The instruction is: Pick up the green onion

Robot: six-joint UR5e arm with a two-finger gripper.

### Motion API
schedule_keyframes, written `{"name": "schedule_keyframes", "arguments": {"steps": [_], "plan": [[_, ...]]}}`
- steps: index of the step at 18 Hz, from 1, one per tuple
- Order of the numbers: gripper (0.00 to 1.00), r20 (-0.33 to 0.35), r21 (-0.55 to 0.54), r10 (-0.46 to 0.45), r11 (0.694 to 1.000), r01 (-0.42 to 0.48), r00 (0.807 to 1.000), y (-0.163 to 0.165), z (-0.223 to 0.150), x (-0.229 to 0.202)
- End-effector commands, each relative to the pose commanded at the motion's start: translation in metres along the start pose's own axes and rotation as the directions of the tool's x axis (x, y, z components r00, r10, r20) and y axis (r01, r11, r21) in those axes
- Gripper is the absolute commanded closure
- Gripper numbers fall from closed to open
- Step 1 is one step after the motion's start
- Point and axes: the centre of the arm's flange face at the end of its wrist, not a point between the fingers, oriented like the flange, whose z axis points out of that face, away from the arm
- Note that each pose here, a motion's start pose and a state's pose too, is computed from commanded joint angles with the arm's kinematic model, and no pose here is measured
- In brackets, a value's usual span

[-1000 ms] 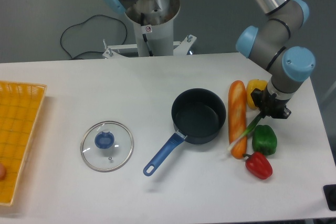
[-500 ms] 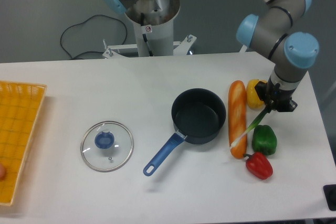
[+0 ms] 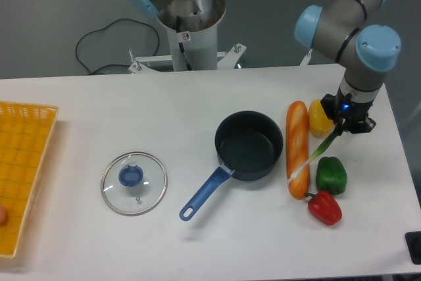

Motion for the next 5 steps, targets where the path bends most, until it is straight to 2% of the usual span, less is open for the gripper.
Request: {"name": "schedule_keyframes", "arguments": {"steps": [5], "plan": [[0.83, -0.005, -0.023, 0.003, 1.0, -0.003, 1.0, 0.0, -0.013, -0.001]]}}
